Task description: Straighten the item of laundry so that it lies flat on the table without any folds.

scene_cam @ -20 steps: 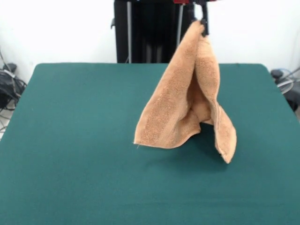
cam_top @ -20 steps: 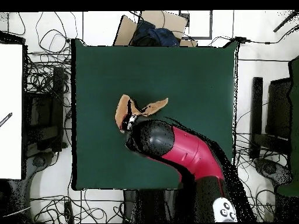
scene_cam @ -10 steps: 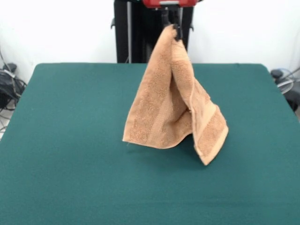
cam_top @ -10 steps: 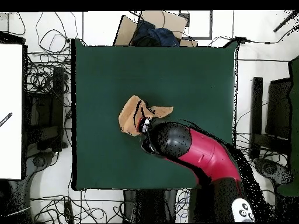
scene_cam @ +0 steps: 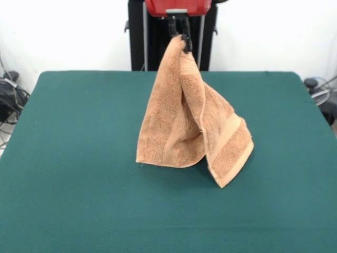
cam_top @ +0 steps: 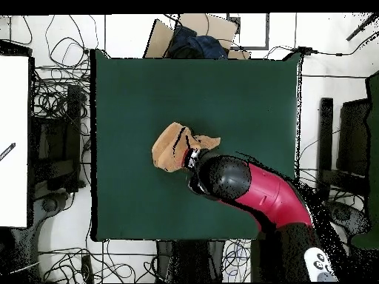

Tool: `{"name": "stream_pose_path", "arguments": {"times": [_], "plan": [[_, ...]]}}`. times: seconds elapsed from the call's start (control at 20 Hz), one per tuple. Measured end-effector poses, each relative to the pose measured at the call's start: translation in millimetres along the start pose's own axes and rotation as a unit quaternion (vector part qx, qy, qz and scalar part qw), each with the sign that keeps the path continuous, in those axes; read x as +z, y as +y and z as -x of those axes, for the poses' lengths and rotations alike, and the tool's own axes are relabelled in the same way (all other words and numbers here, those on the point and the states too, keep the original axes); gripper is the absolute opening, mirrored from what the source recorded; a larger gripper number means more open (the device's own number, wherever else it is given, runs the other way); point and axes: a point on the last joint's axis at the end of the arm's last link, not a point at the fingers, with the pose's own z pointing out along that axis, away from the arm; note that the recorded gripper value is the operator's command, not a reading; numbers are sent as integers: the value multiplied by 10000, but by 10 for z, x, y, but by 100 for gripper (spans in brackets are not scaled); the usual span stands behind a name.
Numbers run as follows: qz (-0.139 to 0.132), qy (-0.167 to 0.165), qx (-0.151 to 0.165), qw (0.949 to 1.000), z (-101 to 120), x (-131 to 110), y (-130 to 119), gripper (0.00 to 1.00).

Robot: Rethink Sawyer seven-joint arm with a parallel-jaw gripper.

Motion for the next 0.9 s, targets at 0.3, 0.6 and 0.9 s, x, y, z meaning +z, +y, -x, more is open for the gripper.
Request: {"name": "stream_pose_path", "arguments": {"times": [0.3, 0.6, 0.9], "plan": [[-46, -43, -79, 9999, -17, 29, -121, 0], [-16, 33, -117, 9999, -48, 96, -217, 0], [64, 202, -125, 9997, -96, 301, -349, 0]]}}
